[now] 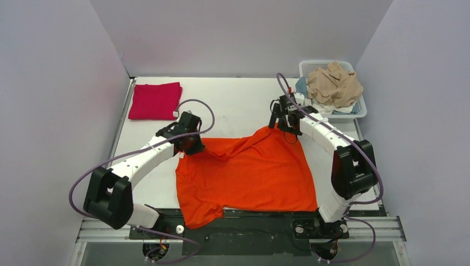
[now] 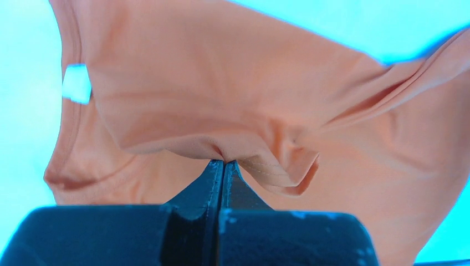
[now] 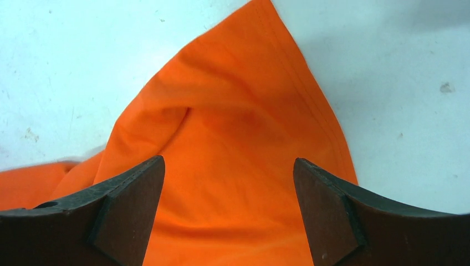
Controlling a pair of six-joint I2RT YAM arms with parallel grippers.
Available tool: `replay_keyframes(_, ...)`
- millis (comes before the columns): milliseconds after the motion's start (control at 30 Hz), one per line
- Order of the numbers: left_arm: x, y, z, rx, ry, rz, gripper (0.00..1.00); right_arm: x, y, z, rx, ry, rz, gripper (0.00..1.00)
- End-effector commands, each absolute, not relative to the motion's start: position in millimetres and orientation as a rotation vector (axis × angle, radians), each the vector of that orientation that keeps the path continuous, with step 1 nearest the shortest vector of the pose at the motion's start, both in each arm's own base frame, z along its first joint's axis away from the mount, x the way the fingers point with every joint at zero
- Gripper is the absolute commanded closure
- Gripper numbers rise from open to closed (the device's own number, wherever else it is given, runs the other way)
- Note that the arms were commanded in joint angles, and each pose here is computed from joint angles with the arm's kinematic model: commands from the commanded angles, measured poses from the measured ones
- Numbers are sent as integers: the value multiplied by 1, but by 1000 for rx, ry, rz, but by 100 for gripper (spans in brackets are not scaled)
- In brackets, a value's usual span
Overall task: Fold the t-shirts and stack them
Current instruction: Flatten out the tshirt
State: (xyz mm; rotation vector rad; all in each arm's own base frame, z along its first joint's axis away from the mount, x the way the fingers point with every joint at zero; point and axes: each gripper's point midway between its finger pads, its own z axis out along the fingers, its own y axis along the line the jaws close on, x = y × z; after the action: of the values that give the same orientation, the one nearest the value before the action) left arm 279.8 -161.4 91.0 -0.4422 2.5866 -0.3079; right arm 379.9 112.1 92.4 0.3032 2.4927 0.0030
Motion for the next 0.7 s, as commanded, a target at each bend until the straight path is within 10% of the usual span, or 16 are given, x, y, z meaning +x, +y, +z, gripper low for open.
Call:
replay_keyframes(0, 343, -167, 133, -462, 2433, -406, 100, 404, 112, 92, 315, 2484, -12, 20)
replay_keyframes(667, 601, -137, 98, -580, 2375, -212, 96, 478, 127, 75, 497, 2441, 151, 20)
